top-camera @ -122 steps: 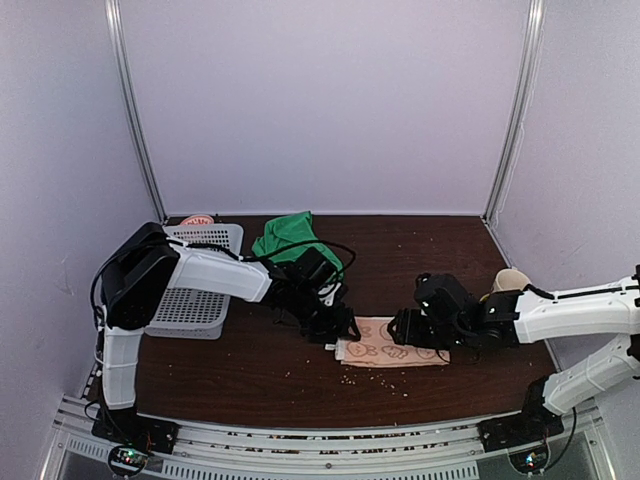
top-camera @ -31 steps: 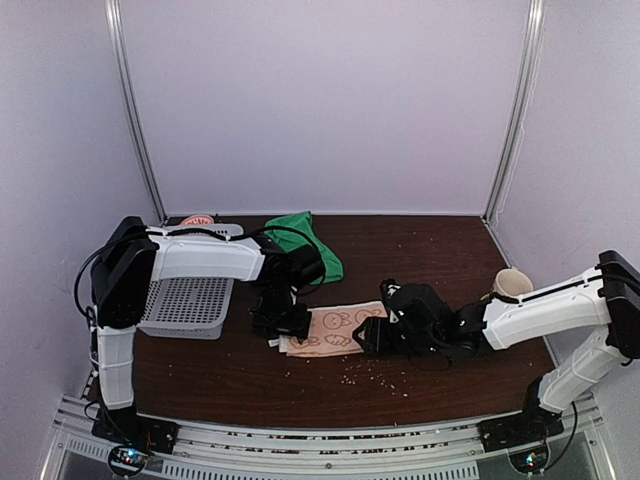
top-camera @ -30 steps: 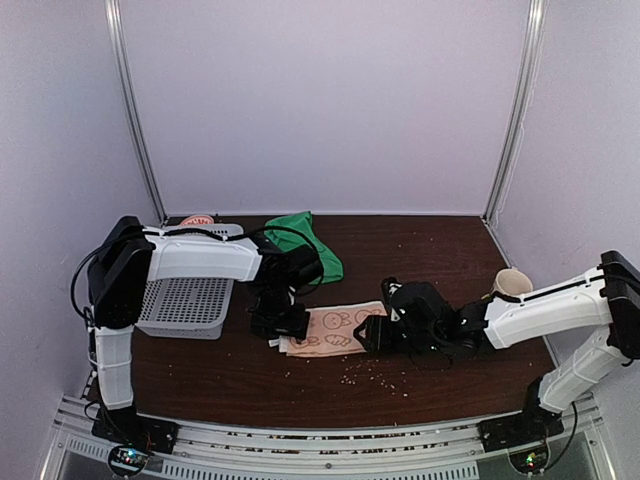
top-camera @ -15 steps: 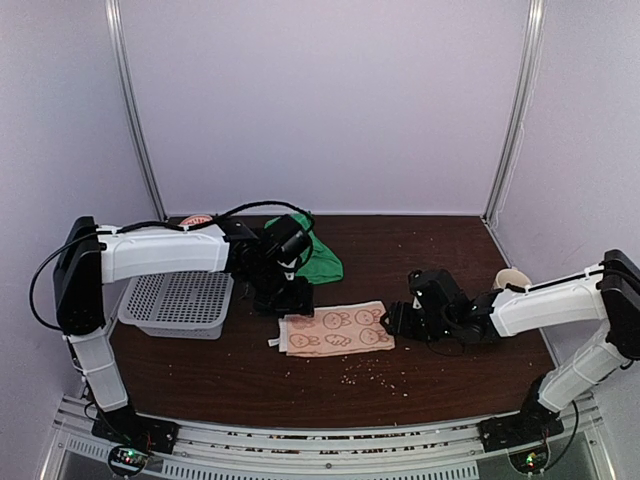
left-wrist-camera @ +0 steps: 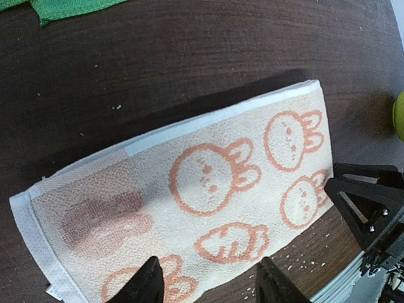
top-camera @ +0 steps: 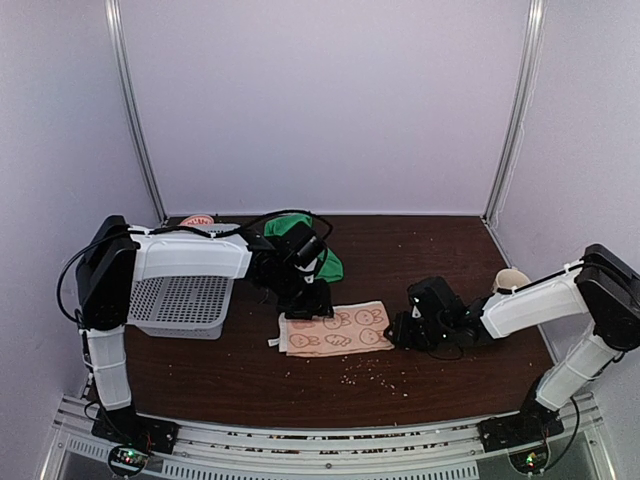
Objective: Roll the towels
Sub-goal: Roll the towel from the center of the board.
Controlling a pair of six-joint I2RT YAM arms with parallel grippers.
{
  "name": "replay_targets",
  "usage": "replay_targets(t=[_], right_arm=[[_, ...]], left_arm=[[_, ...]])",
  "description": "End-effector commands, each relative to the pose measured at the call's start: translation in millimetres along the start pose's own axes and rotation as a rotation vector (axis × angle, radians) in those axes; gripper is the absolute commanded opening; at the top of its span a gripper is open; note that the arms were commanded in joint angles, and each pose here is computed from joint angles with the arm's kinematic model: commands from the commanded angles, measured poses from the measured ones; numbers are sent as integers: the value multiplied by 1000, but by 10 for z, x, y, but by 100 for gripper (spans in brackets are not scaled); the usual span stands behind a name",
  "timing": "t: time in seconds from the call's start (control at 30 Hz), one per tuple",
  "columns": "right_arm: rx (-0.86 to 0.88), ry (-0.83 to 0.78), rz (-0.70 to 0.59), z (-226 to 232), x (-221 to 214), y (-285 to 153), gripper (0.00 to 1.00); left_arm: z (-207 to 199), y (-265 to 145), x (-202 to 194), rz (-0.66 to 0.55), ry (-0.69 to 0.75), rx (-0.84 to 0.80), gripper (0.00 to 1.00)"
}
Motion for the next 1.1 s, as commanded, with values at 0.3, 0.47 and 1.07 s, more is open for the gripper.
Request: replay_targets(t=[0.3,0.47,1.07], right_arm=[[-45,39,32,-146,-73,80,7],[-104,-34,11,-132,13,-40,0],[-185,-320,-83,256,290,-624,0]], left_arm=[[29,271,-37,4,54,-28,47],[14,372,-88,23,40,-73,45],[-255,560,-95,38,66,-192,43]])
Point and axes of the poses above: each gripper's point midway between its finger pads, its own y axis out along the fingers, its own z axis along the line the jaws close on, x = y × z, the point moved 6 cm from there along -y, back along the fingers, and after that the axes turned 3 degrees about y, right-handed, at the moved point
